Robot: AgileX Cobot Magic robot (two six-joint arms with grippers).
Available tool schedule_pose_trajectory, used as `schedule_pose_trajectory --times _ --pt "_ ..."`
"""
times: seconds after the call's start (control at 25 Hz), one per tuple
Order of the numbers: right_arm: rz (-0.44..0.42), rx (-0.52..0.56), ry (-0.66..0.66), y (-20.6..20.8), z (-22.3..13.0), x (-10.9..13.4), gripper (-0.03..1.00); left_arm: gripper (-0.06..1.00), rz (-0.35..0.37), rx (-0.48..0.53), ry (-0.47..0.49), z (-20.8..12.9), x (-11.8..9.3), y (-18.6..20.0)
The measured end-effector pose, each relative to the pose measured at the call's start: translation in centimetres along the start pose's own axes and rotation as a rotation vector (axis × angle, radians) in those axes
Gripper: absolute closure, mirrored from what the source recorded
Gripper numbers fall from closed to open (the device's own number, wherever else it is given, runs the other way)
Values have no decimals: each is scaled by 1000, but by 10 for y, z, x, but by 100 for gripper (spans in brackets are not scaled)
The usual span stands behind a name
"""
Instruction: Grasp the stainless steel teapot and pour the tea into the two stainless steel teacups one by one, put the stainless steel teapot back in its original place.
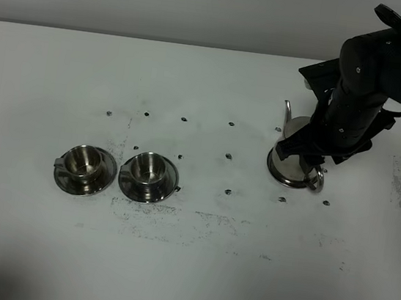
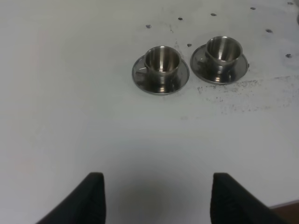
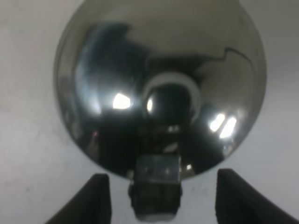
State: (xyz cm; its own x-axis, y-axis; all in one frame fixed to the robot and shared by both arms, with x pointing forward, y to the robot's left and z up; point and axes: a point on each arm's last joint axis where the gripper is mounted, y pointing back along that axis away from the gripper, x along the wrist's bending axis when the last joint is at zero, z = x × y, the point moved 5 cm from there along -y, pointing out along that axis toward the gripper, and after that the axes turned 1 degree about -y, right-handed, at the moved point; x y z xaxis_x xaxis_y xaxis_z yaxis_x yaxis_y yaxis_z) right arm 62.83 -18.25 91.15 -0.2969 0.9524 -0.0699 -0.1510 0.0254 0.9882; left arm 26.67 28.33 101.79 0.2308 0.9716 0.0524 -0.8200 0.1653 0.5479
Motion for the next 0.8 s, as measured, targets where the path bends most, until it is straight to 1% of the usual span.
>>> schedule_pose_trajectory --times 0.24,0.6,0.72,0.8 --pt "1 -3 -1 -5 2 -1 49 47 0 0 0 0 0 0" --pt "1 21 11 -18 1 0 49 47 0 0 0 0 0 0" --pt "2 20 14 -18 1 0 53 47 0 0 0 0 0 0" --pt "2 20 15 -18 1 0 59 47 0 0 0 0 0 0"
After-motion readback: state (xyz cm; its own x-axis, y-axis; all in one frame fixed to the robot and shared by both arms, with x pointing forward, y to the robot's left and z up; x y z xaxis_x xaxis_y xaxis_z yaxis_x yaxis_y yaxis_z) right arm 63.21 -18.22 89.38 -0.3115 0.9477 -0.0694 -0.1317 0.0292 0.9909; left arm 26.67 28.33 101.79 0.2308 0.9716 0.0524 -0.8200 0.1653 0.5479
